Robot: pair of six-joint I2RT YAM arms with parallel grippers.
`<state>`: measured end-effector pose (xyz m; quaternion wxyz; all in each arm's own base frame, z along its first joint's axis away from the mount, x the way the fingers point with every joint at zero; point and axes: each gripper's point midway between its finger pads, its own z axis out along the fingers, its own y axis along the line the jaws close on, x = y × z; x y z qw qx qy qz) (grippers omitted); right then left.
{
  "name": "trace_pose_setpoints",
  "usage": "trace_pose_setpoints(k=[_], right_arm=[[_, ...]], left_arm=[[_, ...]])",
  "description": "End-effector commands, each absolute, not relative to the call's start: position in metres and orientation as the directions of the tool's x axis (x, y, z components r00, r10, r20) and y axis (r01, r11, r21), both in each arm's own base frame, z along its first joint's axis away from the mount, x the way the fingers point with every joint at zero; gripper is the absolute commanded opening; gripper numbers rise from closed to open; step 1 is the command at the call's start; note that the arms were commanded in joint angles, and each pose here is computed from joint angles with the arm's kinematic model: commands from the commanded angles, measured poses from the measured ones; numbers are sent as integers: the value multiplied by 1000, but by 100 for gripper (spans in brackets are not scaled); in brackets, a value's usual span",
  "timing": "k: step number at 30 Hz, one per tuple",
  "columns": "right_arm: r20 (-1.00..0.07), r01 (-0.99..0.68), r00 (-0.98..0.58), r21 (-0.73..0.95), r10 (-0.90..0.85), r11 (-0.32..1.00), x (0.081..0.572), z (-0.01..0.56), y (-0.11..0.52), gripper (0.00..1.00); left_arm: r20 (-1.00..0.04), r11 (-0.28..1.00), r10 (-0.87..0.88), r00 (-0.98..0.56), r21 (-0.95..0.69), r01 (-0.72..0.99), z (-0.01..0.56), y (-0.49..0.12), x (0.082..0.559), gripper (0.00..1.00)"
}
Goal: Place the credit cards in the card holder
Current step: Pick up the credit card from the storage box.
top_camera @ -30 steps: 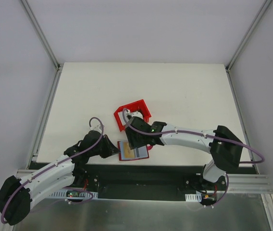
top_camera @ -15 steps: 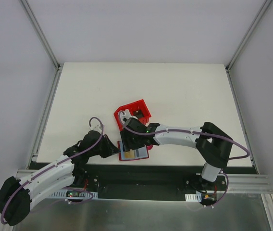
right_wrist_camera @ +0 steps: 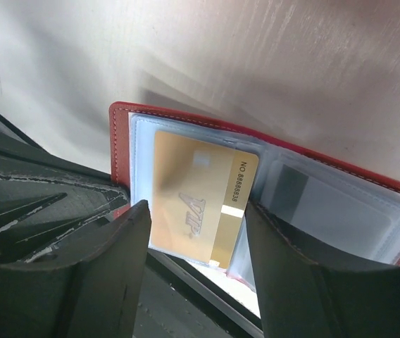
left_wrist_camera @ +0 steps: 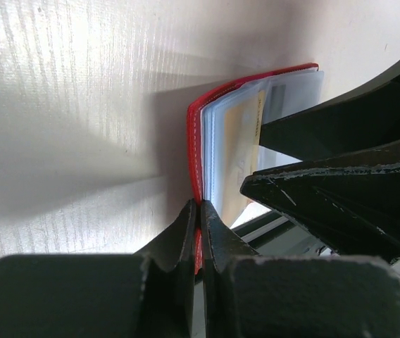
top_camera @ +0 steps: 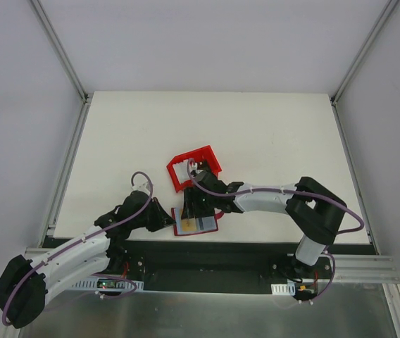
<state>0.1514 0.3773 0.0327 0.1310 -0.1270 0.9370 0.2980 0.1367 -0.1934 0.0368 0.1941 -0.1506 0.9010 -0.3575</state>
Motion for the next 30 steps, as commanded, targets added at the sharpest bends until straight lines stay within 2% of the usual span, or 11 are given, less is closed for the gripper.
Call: trace_pose_setpoints(k=[1,8,18,23,25,30], right_arm=[[-346,-343,-927,617,-146,709,146,56,393,57],[-365,-381,-917,676,-163,630,140,77,408,51],[-360,-386,-915,641,-185,663,140,73,401,44],[-428,-403,-890,581,-156,707,154,83,384,51],[-451,-388,-881,513,-144,765,161,83,363,54],[-505,-331,-858,401,-95,854,177,77,320,54]], left_arm=[[-267,687,-395,-879,-721,-90,51,-201,142,0],[-274,685,-398,-876,-723,-85,54,-202,144,0],[-274,684,-399,-875,-724,-85,55,-202,145,0],[-295,669,-400,-868,-741,-57,66,-205,147,0],[-306,660,-402,-863,-750,-42,72,-206,148,0],[-323,649,-388,-863,-761,-7,86,-210,150,0]])
